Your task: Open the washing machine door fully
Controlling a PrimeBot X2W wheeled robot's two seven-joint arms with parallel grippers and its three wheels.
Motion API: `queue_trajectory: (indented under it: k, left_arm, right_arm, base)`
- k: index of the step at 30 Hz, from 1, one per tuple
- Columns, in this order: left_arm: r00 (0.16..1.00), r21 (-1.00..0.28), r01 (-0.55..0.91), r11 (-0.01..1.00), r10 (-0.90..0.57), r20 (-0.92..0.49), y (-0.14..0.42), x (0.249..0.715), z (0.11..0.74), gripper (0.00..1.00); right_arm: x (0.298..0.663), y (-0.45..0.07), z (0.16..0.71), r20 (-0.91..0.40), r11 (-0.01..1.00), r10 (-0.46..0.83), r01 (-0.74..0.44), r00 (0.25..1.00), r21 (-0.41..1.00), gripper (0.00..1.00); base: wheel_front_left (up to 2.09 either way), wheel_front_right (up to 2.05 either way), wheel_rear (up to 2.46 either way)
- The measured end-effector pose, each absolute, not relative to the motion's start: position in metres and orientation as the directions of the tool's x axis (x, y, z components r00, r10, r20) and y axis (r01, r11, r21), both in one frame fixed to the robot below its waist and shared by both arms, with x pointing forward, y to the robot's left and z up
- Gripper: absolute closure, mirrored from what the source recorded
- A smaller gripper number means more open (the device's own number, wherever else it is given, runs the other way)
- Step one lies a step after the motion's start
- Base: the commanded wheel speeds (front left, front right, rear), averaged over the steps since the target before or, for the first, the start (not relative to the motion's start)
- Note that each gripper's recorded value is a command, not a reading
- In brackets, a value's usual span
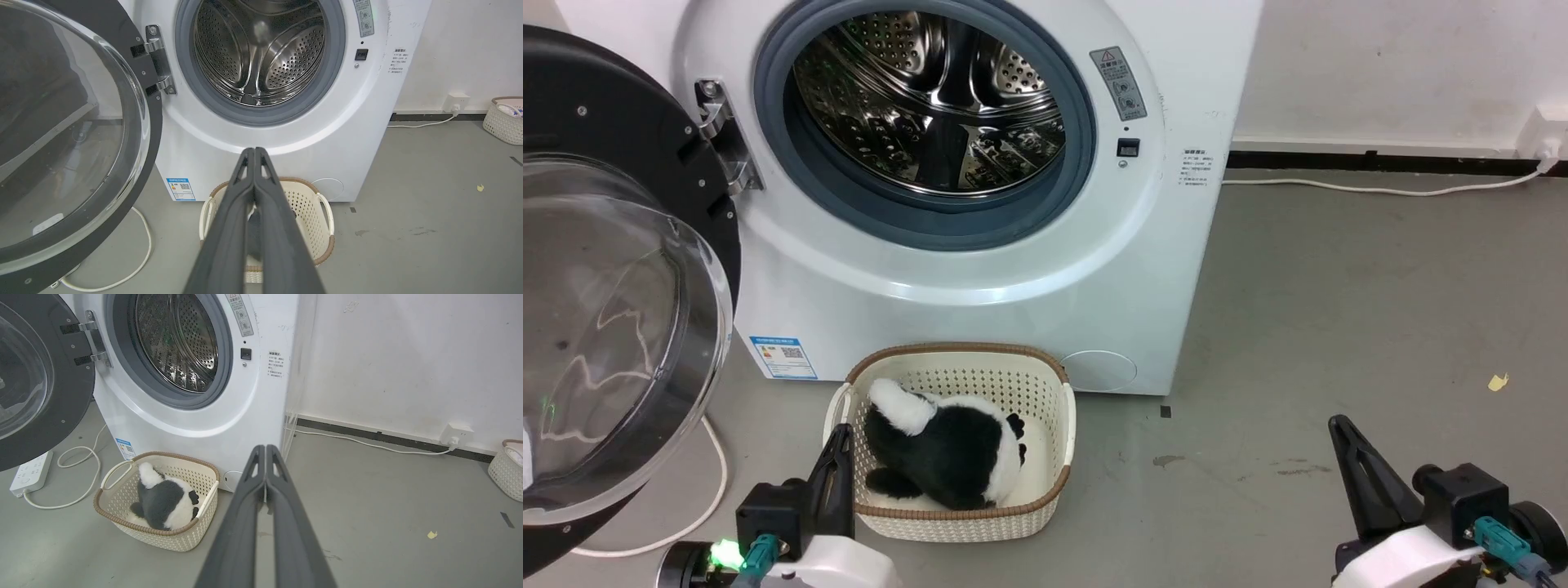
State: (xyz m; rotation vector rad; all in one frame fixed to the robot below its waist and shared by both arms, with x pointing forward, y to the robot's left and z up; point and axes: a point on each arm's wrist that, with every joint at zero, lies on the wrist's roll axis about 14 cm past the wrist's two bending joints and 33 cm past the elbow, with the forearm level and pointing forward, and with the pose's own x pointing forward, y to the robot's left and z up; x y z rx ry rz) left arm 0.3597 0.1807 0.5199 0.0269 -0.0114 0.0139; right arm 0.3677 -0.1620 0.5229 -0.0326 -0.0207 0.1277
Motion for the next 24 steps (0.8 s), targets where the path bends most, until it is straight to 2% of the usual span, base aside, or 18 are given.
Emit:
queue_trajectory:
  k: [24]
  left_arm:
    - [1.0, 0.036, -0.001, 0.999, 0.002, -0.009, 0.1775, 0.3675, 0.5217, 1.0]
  right_arm:
    - [0.3667, -0.1617, 0.5196, -0.018, 0.991, 0.127, -0.128, 0.992, -0.041, 1.0]
  base:
    - [0.0, 0.0, 0.0]
